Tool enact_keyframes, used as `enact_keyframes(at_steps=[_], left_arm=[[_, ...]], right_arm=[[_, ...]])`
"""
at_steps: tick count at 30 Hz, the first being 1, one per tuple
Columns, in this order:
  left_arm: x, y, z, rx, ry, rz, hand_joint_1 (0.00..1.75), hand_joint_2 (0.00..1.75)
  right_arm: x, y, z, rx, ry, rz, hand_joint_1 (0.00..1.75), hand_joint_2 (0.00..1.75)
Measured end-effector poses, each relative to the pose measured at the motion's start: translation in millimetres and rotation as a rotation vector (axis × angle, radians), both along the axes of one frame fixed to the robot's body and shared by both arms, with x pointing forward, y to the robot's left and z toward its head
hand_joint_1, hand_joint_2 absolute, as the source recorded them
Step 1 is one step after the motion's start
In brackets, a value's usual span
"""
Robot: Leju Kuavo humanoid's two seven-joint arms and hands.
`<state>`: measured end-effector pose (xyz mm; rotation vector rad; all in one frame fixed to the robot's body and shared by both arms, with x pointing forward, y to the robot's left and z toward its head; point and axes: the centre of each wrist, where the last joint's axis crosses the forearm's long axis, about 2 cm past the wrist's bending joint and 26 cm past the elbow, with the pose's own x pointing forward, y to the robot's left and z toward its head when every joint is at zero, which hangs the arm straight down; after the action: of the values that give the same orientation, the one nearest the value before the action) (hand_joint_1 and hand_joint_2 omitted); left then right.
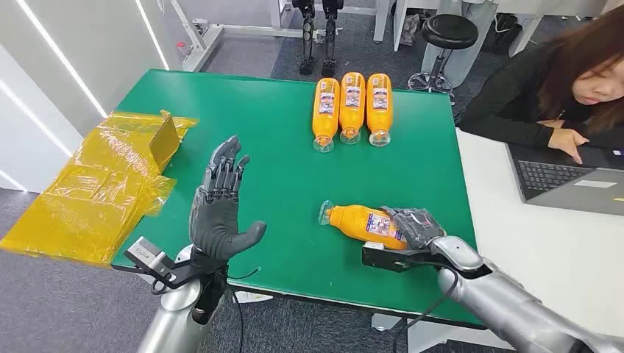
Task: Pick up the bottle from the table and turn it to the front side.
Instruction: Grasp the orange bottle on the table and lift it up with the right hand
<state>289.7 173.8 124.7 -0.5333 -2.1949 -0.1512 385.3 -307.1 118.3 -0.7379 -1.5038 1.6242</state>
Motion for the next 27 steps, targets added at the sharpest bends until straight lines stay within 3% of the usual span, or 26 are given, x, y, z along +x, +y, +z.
enact_keyframes(at_steps=[10, 22, 27], left_arm=[[-15.2, 0, -15.0, 0.022, 0.045, 0.032, 0.0, 1.75], [-14.9, -5, -16.9, 0.022, 0.055, -0.012, 0.0, 1.75], [-11.2, -7, -16.4, 0.022, 0.057, -0.02, 0.0, 1.75]], right_arm=[[-71, 55, -17, 0.225, -0.212, 0.112, 1.75, 1.75], [-144, 68, -34, 0.35, -0.337, 0.093, 1.75, 1.75], [-157, 77, -31, 0.382, -0.346, 0.099, 1.75, 1.75]])
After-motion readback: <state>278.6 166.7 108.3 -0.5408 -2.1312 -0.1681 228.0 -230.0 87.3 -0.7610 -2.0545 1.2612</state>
